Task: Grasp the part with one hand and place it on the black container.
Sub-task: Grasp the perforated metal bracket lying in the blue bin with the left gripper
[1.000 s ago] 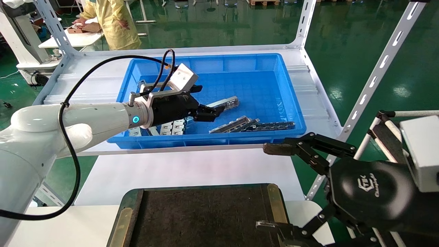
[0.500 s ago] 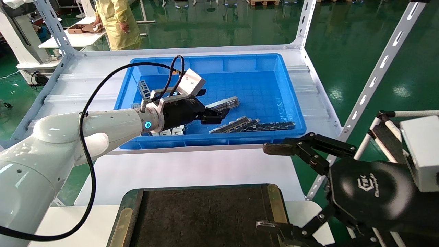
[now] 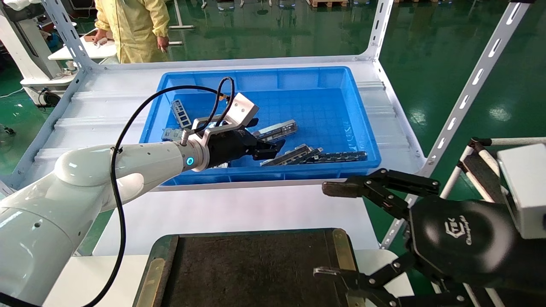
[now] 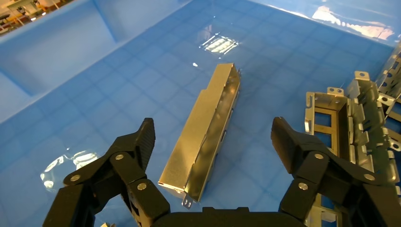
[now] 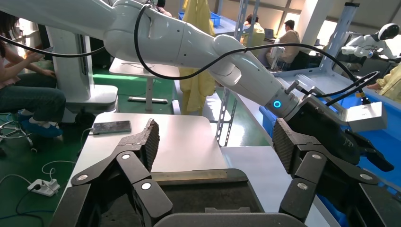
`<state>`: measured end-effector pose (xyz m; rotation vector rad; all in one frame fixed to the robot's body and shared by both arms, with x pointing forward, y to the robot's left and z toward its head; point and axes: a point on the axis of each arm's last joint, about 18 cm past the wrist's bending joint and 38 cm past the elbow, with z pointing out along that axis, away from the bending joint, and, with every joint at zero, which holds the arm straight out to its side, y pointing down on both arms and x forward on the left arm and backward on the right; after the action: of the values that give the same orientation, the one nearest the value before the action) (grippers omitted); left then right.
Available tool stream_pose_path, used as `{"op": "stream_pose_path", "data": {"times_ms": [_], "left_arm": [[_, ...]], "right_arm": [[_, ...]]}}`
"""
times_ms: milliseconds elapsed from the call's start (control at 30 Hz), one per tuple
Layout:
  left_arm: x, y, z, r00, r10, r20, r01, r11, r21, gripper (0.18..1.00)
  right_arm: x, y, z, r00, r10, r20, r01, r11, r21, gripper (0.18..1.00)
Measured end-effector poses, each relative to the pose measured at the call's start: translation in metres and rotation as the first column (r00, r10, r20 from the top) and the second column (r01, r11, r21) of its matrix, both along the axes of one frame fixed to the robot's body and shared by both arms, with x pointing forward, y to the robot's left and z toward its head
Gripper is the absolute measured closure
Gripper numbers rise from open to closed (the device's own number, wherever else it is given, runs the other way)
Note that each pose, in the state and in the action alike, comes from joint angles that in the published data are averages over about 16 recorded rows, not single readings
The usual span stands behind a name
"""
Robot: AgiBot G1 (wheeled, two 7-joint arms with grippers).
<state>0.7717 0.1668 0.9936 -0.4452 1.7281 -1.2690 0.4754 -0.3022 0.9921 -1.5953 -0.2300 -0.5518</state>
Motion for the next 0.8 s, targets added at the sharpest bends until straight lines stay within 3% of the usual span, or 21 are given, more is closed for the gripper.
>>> {"op": "stream_pose_path", "data": {"times_ms": [333,800], "left_arm": [[0.0026,-0.0014,-0.0062,1.0,0.023,-0.015,-0.023,1.0,-0.004,0.395],[0.0052,-0.0002,-0.0079,0.999,0.048,-0.024,-0.049,0.999,-0.019,0.722]], "right_arm": [[0.0,0.0,0.0,1.0,0.0,0.0,0.0,1.0,0.0,0.43],[0.0,0.0,0.0,1.0,0.0,0.0,0.0,1.0,0.0,0.743]]}}
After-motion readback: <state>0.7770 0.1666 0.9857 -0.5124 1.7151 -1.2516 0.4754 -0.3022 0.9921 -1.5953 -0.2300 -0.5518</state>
